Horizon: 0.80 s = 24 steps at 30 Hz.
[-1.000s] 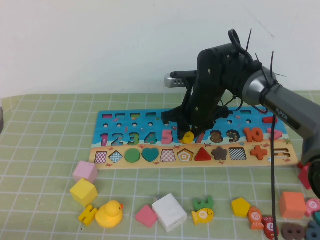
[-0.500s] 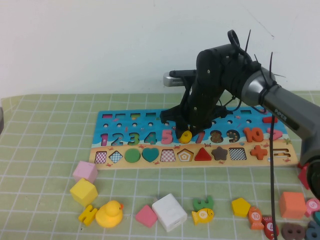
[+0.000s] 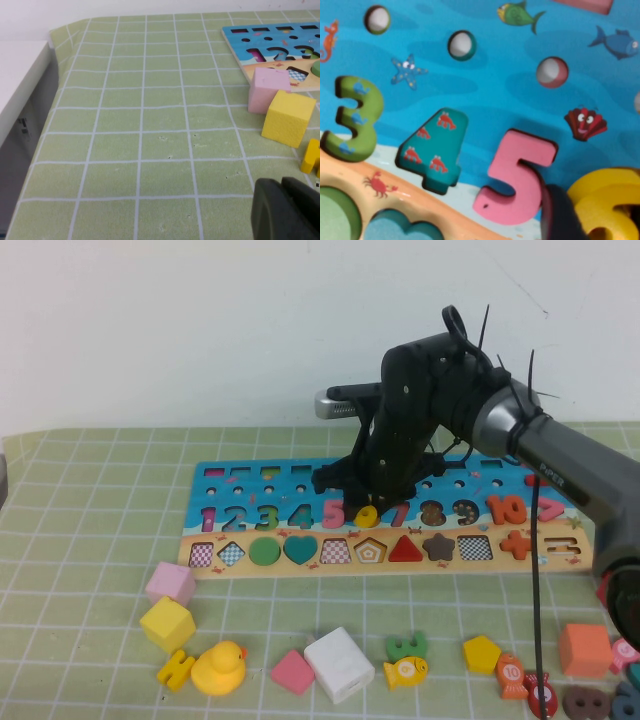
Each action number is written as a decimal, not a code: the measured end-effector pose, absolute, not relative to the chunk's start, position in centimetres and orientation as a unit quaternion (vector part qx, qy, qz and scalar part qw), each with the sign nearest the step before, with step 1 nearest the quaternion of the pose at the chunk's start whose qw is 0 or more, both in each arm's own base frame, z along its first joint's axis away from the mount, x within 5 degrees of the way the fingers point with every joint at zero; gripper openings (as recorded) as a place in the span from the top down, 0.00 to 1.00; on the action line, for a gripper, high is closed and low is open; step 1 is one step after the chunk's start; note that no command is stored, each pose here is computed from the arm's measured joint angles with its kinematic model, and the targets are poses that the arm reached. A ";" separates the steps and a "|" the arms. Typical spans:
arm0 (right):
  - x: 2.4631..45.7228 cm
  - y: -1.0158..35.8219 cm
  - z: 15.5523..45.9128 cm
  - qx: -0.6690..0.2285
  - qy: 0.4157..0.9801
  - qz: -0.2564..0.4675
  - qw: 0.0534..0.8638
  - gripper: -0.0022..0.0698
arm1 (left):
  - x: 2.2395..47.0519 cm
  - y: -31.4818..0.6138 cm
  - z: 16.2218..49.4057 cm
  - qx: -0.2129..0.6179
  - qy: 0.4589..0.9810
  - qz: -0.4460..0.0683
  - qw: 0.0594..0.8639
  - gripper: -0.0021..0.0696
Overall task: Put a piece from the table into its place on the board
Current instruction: Place the "number 6" into the hole of the number 6
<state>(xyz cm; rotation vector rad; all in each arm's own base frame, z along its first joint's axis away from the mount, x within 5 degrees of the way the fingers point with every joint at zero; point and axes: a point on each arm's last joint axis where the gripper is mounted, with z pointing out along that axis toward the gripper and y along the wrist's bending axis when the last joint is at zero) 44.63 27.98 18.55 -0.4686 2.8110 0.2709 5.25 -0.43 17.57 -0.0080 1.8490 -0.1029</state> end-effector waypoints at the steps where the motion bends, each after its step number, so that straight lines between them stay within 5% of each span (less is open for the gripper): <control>1: 44.7 27.9 18.5 -0.163 0.972 0.092 0.140 0.58 | 5.2 -0.4 17.6 -0.003 0.798 -0.044 0.601 0.97; 24: 44.5 28.0 18.7 -0.184 0.970 0.070 0.143 0.58 | 5.2 -0.4 17.6 -0.003 0.798 -0.044 0.601 0.97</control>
